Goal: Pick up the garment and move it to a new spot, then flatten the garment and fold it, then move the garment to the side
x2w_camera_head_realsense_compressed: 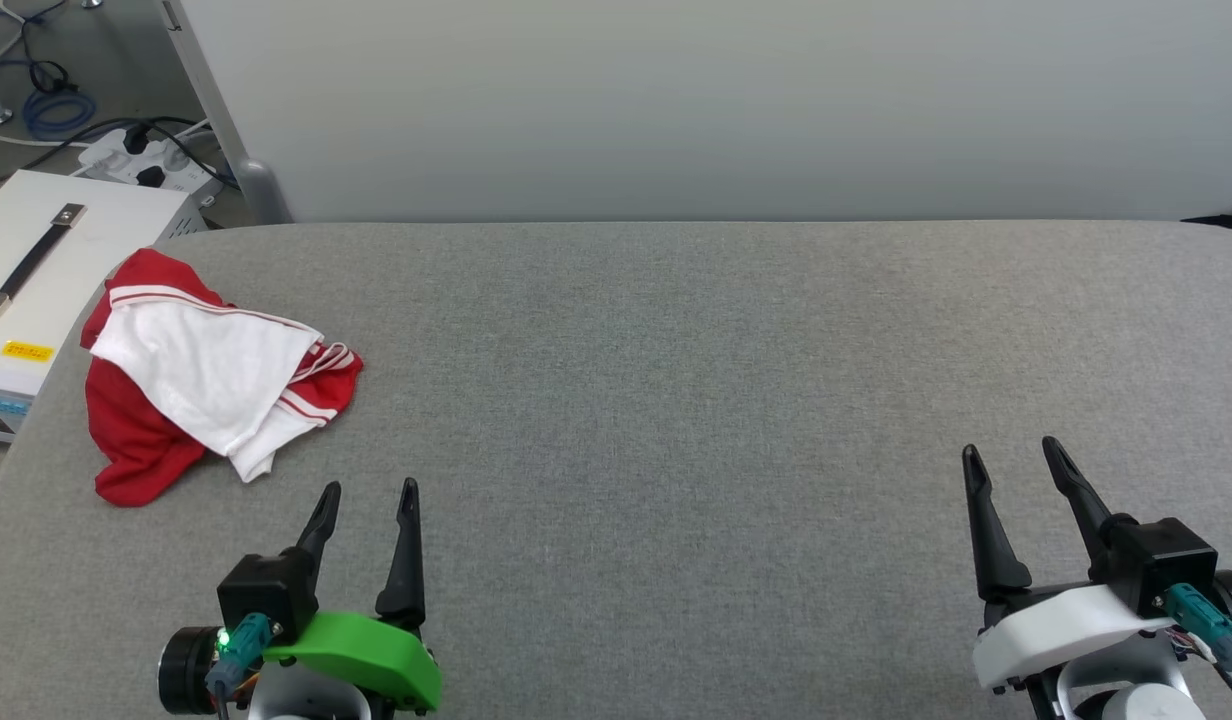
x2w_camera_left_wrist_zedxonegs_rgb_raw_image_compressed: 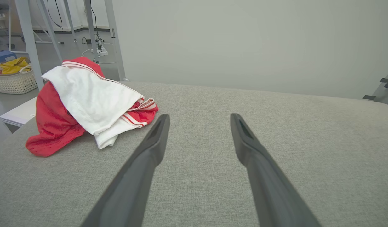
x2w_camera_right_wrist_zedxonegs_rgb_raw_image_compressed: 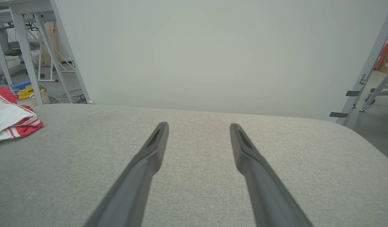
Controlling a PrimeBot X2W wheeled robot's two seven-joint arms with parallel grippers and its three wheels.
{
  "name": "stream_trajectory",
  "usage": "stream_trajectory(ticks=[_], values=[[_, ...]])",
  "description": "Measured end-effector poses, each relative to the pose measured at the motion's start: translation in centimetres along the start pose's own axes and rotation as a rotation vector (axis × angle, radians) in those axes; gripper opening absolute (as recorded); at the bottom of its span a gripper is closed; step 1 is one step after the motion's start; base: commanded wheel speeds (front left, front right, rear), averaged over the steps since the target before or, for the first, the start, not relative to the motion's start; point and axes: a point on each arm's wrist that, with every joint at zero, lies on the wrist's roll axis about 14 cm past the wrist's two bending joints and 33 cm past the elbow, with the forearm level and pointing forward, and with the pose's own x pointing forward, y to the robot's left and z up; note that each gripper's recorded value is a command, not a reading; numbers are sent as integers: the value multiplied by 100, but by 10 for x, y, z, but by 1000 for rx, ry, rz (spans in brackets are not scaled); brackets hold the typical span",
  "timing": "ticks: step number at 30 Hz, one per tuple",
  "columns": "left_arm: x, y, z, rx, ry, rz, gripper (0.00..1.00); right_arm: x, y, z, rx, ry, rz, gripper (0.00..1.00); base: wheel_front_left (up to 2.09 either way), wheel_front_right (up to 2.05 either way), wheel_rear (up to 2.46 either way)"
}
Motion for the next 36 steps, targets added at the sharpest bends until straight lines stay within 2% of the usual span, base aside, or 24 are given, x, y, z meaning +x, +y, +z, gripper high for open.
stream_trajectory(ticks=[22, 36], values=[[-4, 4, -7, -28, -4, 6, 100, 3, 9, -3, 31, -20, 24, 100, 0, 0, 0], [-28, 40, -7, -50, -21, 124, 100, 21, 56, -9, 57, -24, 168, 100, 0, 0, 0]])
